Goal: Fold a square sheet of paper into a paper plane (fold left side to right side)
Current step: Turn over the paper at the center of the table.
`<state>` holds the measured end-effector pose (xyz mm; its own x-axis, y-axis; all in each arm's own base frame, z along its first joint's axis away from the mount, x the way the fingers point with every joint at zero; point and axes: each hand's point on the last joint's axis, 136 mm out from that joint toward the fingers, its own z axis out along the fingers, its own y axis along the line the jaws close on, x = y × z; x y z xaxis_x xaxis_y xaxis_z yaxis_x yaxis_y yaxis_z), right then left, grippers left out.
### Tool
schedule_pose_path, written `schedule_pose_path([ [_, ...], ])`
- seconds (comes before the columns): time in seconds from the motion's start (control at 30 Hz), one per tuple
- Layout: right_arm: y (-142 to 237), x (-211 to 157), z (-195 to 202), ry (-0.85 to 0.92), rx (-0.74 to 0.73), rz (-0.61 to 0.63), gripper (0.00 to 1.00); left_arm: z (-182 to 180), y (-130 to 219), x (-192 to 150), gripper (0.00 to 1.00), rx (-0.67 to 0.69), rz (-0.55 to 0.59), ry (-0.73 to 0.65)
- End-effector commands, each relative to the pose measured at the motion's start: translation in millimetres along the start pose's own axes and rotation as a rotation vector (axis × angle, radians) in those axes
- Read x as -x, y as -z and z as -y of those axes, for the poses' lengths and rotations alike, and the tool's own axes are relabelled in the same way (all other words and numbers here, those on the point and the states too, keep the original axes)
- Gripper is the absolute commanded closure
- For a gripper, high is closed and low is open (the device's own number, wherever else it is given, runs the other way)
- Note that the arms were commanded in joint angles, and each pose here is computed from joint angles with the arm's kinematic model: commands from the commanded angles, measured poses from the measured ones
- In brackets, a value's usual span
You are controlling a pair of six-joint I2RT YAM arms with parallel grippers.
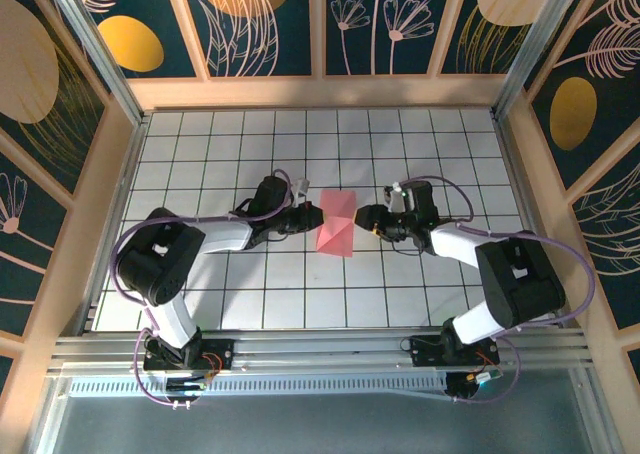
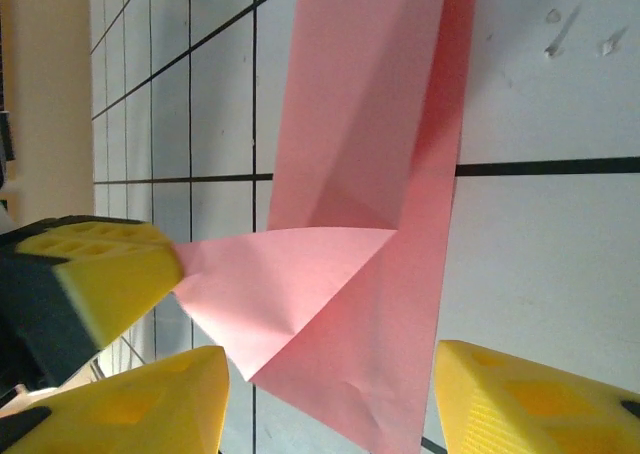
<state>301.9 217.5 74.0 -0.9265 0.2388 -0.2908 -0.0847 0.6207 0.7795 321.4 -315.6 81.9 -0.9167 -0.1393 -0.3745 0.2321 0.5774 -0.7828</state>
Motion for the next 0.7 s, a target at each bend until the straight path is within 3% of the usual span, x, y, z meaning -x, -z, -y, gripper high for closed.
schedule_pose_path([
  [0.0,-8,0,-14,-0.005,0.081,0.004,0.44,20,8,9,1.00,-0.087,0.048,0.014],
  [0.67,-48,11,-28,-0.020,0.192,0.028,0.43,11,11,3,1.00,-0.071,0.057,0.056],
])
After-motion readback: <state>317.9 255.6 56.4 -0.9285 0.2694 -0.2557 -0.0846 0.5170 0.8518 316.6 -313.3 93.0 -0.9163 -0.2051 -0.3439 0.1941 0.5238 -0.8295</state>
